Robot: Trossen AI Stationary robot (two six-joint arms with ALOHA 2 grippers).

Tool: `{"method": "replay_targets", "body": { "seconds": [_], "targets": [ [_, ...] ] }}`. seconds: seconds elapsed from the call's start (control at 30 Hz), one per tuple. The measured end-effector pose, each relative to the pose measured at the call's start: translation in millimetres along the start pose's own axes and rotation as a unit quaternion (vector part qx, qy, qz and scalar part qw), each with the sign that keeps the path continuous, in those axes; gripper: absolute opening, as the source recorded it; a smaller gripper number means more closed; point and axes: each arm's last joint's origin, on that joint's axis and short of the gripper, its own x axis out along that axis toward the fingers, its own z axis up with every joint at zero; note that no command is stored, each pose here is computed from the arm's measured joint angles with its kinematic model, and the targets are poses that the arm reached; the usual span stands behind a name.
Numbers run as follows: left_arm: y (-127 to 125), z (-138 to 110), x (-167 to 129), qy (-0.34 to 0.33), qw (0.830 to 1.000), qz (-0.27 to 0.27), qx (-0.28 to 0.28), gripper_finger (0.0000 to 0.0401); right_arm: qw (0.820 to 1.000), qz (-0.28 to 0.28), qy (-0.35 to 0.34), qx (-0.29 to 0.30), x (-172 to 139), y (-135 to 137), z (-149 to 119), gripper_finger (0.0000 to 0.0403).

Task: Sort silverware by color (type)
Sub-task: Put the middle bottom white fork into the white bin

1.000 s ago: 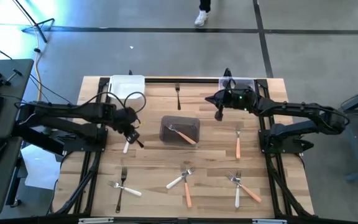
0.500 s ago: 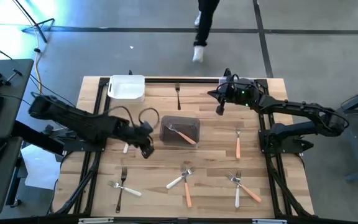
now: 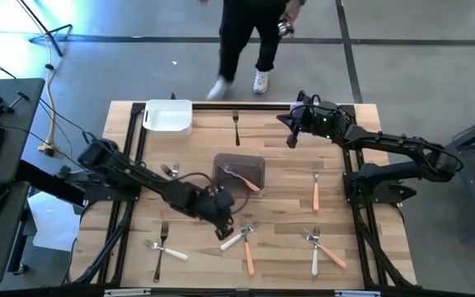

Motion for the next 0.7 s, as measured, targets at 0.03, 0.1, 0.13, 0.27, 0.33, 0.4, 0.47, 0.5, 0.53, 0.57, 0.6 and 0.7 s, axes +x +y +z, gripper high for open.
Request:
{"method": "replay_targets", "body": {
  "seconds": [0.03,0.1,0.13,0.27,0.33,0.4,0.47,0.5,0.53,0.57,0.6,0.7],
  "targets": [
    [-2.8,1.3,3.4,0.007,1.0,0.007,0.003,0.0001,1.0,0.002,-0.001,-0.001,0.0,0.1,0.0,0.0],
    [-9.3,4.1,8.8,0.018,1.0,0.014,0.004,0.0004,1.0,0.003,-0.001,0.001,0.0,0.2,0.1,0.0],
    [-12.1,4.6,10.9,0.026,1.0,0.016,0.004,0.0007,1.0,0.003,-0.001,0.001,0.0,0.3,0.1,0.0],
    [-24.3,4.1,18.6,0.039,0.999,0.008,0.001,0.0035,1.0,0.005,0.004,0.013,0.0,0.6,-0.8,0.0],
    [-30.2,1.2,23.0,0.043,0.999,0.001,0.002,0.0055,1.0,0.009,0.008,0.018,0.0,1.0,-1.7,0.0],
    [-32.6,-4.8,27.2,0.054,0.999,0.004,0.008,0.0079,1.0,0.009,0.007,0.021,0.0,1.1,-1.5,0.0],
    [-35.6,-9.5,31.9,0.062,0.998,0.0,0.02,0.0103,1.0,0.009,0.007,0.021,0.0,1.1,-1.5,0.0],
    [-36.0,-11.9,33.7,0.069,0.997,0.001,0.032,0.0114,1.0,0.008,0.004,0.021,0.0,0.9,-1.0,0.0],
    [-36.8,-14.0,34.6,0.074,0.996,-0.001,0.043,0.0125,1.0,0.008,0.001,0.02,0.0,0.8,-0.4,0.0],
    [-38.0,-14.1,36.0,0.074,0.996,-0.008,0.051,0.0135,1.0,0.007,-0.001,0.02,0.0,0.7,0.0,0.0],
    [-39.7,-13.6,37.2,0.072,0.996,-0.017,0.058,0.0145,1.0,0.006,-0.003,0.02,0.0,0.5,0.4,0.0],
    [-41.6,-13.0,38.6,0.073,0.995,-0.033,0.067,0.0165,1.0,0.004,-0.011,0.019,0.0,0.1,2.1,0.0]
  ]
}}
